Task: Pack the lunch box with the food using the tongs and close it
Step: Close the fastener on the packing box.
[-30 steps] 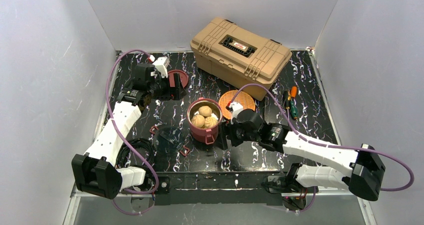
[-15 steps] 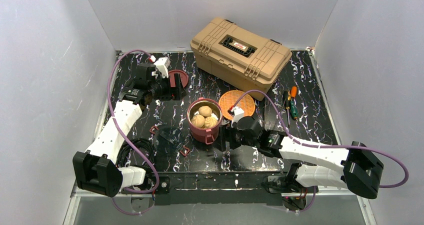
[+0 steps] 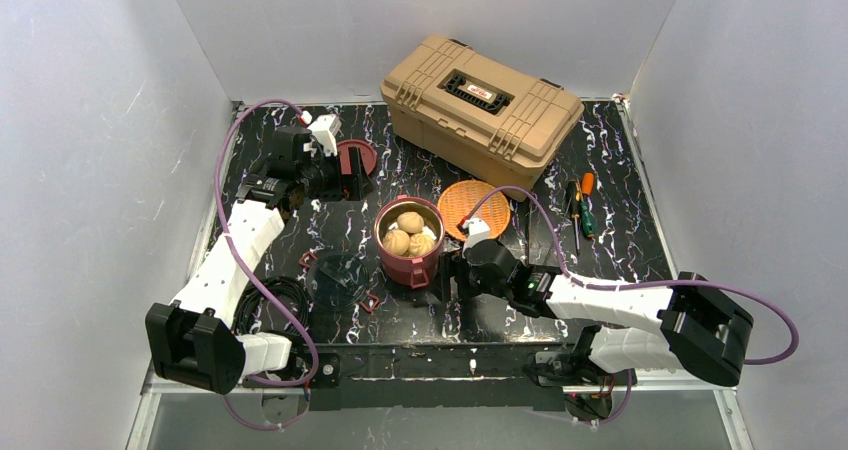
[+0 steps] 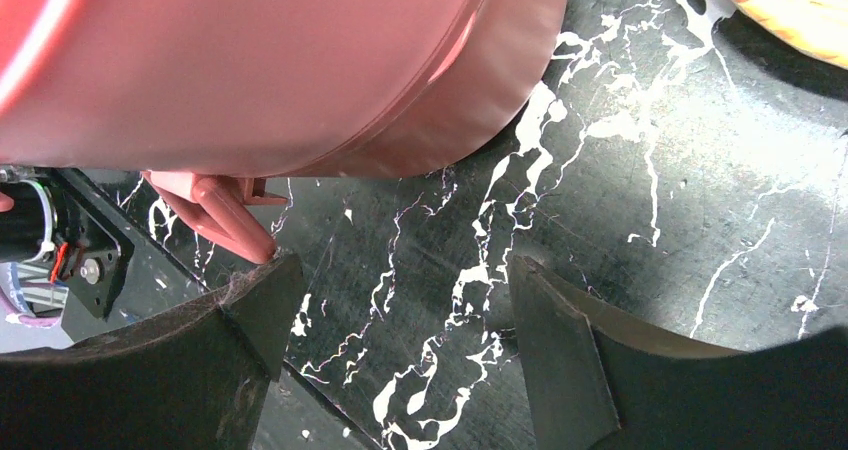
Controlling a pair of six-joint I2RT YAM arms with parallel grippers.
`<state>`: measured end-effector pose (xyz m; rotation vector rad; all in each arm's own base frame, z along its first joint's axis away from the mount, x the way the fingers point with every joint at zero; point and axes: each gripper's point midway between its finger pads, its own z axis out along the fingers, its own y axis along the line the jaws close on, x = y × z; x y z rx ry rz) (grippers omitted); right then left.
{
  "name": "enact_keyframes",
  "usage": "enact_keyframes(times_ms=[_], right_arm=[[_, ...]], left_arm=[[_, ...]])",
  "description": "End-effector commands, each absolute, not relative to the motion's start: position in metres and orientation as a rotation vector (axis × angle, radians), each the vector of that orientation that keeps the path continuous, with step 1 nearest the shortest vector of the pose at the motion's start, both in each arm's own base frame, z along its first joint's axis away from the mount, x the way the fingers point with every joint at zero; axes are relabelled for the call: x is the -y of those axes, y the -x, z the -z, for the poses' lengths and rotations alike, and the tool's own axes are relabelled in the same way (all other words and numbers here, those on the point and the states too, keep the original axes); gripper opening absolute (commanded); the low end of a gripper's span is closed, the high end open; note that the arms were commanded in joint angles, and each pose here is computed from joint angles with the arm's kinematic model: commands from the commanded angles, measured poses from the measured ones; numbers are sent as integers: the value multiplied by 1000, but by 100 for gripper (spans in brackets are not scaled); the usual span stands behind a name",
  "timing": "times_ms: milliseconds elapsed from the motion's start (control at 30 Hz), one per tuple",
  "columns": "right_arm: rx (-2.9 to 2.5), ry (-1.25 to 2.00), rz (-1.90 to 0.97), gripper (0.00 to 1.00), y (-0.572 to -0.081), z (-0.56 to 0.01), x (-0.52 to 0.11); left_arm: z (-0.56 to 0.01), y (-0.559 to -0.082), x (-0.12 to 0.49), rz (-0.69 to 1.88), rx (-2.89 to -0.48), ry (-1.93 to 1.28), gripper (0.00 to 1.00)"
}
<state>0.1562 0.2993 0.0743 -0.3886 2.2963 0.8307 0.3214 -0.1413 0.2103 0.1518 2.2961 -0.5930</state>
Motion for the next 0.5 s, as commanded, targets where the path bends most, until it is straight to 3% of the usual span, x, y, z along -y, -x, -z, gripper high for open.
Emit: enact_keyframes(times_ms=[0, 467], right_arm=[[-2255, 353, -874, 84, -159, -85, -304], [-2180, 386, -994, 85, -145, -113, -301]], left_arm=[[-214, -318, 142, 609, -2289, -162, 86], [-216, -318, 142, 609, -2281, -161, 86]])
